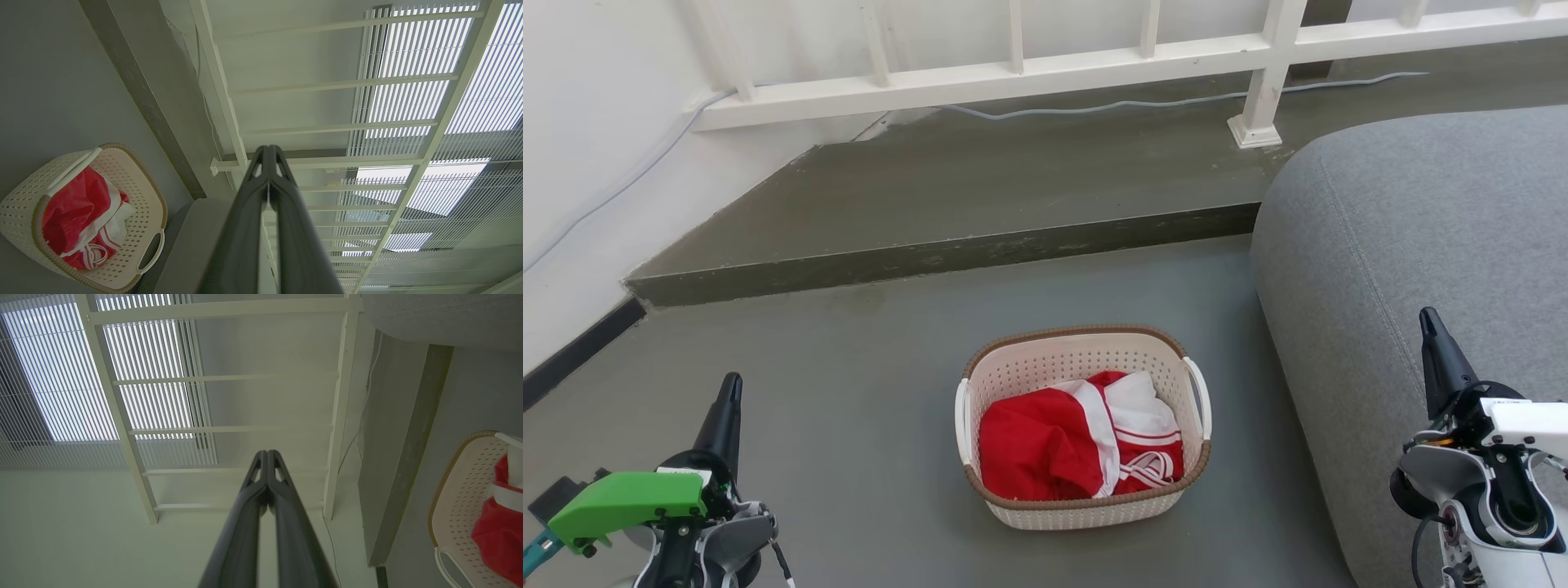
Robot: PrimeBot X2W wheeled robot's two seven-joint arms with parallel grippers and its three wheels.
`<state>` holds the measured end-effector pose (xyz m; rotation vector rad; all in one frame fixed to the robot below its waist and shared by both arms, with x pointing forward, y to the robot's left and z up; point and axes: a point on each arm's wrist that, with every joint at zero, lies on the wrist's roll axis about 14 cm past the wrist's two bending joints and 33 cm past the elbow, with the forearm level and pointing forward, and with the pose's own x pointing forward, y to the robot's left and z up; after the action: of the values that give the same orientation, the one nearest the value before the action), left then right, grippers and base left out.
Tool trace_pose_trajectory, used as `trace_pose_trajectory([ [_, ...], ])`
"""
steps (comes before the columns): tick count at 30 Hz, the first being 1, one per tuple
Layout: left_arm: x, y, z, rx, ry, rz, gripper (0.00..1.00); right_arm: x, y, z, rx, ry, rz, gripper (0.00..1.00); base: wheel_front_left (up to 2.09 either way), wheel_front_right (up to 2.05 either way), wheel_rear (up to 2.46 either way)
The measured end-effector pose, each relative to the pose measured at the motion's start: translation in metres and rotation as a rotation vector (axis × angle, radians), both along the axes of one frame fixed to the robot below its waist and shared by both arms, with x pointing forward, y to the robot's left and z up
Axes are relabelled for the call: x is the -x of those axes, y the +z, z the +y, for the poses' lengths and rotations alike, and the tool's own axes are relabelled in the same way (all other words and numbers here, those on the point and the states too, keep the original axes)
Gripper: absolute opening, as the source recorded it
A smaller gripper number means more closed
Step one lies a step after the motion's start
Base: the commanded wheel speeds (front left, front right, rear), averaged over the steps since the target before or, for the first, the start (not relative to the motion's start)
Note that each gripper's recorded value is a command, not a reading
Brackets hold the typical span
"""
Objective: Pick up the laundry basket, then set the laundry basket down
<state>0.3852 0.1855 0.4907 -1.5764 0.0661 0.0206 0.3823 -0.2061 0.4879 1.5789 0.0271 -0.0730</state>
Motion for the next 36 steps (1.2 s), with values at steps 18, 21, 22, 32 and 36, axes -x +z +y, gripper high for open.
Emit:
trace_pose_trajectory([
  [18, 0.0, 0.0, 0.0001, 0.0, 0.0, 0.0, 0.0, 0.0, 0.0, -0.0003, 0.0, -0.001, 0.0, 0.0, 0.0, 0.0, 0.0],
  [21, 0.0, 0.0, 0.0001, 0.0, 0.0, 0.0, 0.0, 0.0, 0.0001, -0.0003, 0.0, -0.001, 0.0, 0.0, 0.0, 0.0, 0.0],
  [22, 0.0, 0.0, 0.0001, 0.0, 0.0, 0.0, 0.0, 0.0, 0.0001, -0.0003, 0.0, -0.001, 0.0, 0.0, 0.0, 0.0, 0.0],
  [32, 0.0, 0.0, 0.0001, 0.0, 0.0, 0.0, 0.0, 0.0, 0.0001, -0.0003, -0.001, -0.001, 0.0, 0.0, 0.0, 0.0, 0.0],
  [36, 0.0, 0.0, 0.0001, 0.0, 0.001, 0.0, 0.0, 0.0001, 0.0, -0.0003, -0.001, -0.001, 0.0, 0.0, 0.0, 0.0, 0.0],
])
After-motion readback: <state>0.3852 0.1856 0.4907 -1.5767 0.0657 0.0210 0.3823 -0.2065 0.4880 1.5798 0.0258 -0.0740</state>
